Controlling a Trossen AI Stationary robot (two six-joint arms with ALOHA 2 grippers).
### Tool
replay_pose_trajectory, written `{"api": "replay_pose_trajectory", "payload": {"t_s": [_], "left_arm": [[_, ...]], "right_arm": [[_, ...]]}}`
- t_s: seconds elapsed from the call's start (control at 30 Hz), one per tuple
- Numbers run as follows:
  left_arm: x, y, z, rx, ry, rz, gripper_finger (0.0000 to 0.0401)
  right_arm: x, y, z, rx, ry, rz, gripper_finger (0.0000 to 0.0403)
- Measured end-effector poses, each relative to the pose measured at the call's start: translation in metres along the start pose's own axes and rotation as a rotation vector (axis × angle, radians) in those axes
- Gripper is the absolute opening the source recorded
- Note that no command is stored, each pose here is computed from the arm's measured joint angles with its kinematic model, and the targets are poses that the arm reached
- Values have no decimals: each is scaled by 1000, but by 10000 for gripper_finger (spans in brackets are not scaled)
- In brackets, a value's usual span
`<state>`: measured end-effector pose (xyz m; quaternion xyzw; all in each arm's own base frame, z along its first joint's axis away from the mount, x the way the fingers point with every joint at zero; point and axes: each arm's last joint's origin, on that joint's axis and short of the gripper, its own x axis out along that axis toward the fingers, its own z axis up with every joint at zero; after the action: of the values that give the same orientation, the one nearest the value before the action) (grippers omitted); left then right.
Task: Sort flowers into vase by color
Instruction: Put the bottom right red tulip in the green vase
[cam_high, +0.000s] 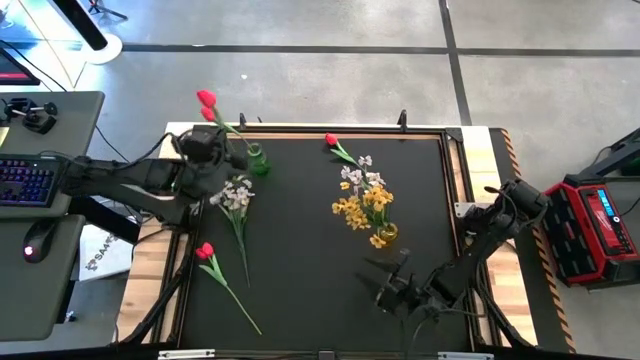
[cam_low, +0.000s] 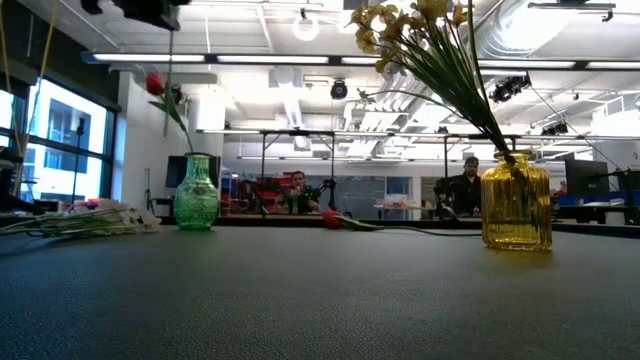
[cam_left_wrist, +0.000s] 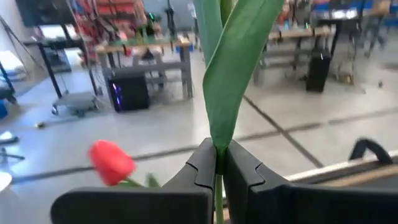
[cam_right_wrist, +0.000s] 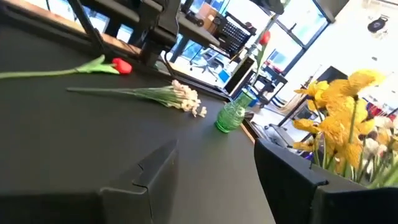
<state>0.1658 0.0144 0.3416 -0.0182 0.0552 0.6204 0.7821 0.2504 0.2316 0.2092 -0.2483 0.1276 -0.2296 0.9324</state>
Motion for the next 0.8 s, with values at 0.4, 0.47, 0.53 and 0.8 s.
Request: {"api": "replay_pose_trajectory", "payload": {"t_s": [0.4,0.47,0.53,0.8], "left_arm": [[44,-19,-10,51,-193,-223,0],[50,-10,-17,29,-217,-197,0],[56,-2,-25,14,-217,-167,0],[59,8,-26,-24,-228,-176,0]], "right_arm": [[18,-2,-2,-111,19,98,195],[15,-1,-3,-117,20,101,195],[12,-1,-4,-108,25,87,195],[11,-1,-8,-12,47,67,195]]}}
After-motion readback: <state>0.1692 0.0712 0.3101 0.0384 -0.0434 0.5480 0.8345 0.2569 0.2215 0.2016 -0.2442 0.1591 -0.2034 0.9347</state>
